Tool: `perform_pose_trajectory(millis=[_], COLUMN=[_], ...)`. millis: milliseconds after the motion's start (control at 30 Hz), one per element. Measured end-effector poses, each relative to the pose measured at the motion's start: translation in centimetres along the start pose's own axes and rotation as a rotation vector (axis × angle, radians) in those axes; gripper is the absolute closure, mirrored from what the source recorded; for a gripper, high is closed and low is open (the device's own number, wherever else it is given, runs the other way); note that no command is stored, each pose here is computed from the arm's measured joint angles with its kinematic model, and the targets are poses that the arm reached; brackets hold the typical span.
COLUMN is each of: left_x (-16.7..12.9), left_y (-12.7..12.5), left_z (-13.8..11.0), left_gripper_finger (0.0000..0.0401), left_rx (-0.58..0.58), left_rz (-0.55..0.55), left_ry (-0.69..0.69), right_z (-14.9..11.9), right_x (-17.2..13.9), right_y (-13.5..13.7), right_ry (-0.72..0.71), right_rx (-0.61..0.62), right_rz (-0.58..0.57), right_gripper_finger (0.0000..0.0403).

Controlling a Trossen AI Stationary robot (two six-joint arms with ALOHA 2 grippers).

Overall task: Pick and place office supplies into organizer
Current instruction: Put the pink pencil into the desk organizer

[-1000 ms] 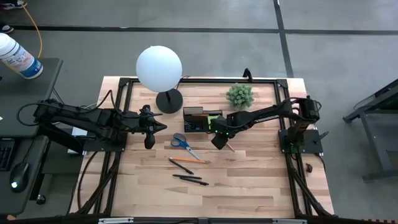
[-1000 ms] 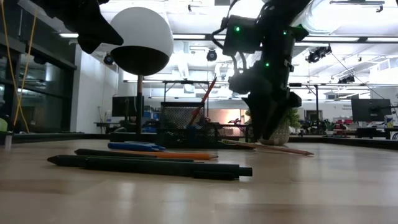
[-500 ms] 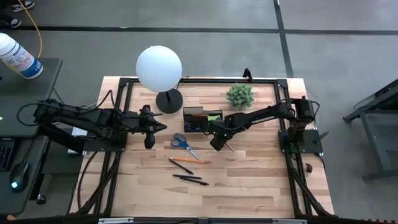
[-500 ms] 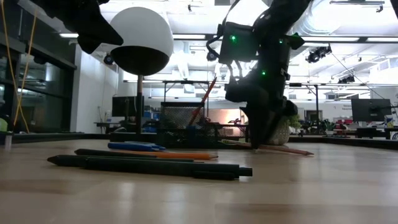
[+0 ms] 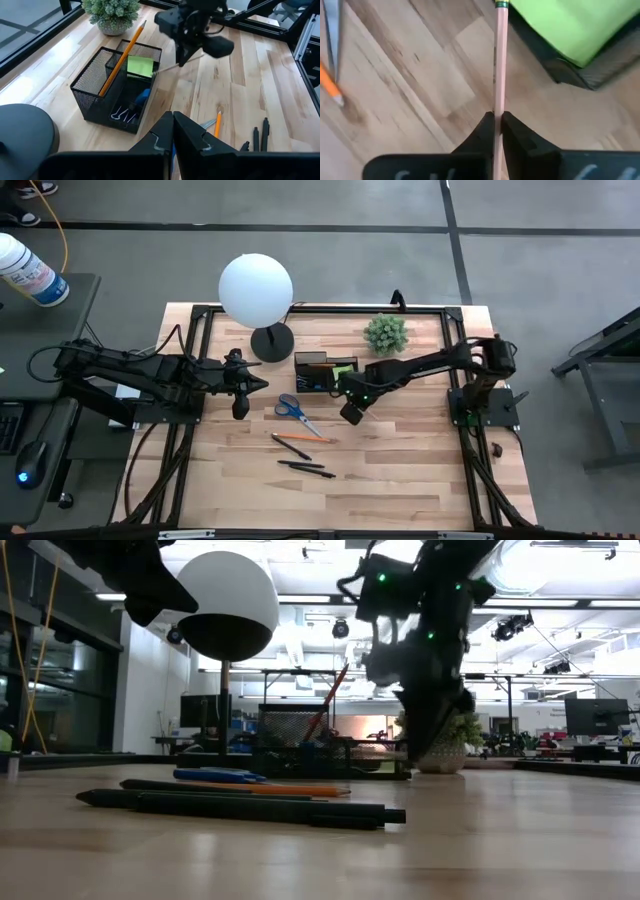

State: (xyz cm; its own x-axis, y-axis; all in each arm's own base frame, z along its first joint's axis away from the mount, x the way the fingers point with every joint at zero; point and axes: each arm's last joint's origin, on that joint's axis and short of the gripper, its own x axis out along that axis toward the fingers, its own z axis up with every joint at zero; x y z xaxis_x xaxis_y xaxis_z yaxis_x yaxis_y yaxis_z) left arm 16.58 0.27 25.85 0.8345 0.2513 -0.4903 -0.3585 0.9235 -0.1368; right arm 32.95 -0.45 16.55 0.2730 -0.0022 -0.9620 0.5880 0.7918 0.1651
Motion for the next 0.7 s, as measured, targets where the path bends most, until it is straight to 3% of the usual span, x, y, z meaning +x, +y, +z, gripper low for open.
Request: perform_pose_trajectory(millis=[200, 433, 700], left_x=[0.0, 0.0, 0.0], left_y=[0.0, 0.0, 0.0], left_z=[0.0, 0.0, -0.1], left_gripper_finger=[0.0400, 0.0400, 0.0400], left_rx=[0.000, 0.000, 0.002], left_rz=[0.000, -0.001, -0.008], left_ry=[0.000, 0.001, 0.015], right_z=[-0.5, -1.2, 0.2], right_x=[-2.9, -6.1, -8.7], right_y=[-0.1, 0.8, 2.1], right_ry=[0.003, -0.025, -0.303], right_rx=[-0.024, -0.157, -0.305], right_rz=[0.060, 0.245, 0.377], right_gripper_finger=[0.0399, 0.0400, 0.0402])
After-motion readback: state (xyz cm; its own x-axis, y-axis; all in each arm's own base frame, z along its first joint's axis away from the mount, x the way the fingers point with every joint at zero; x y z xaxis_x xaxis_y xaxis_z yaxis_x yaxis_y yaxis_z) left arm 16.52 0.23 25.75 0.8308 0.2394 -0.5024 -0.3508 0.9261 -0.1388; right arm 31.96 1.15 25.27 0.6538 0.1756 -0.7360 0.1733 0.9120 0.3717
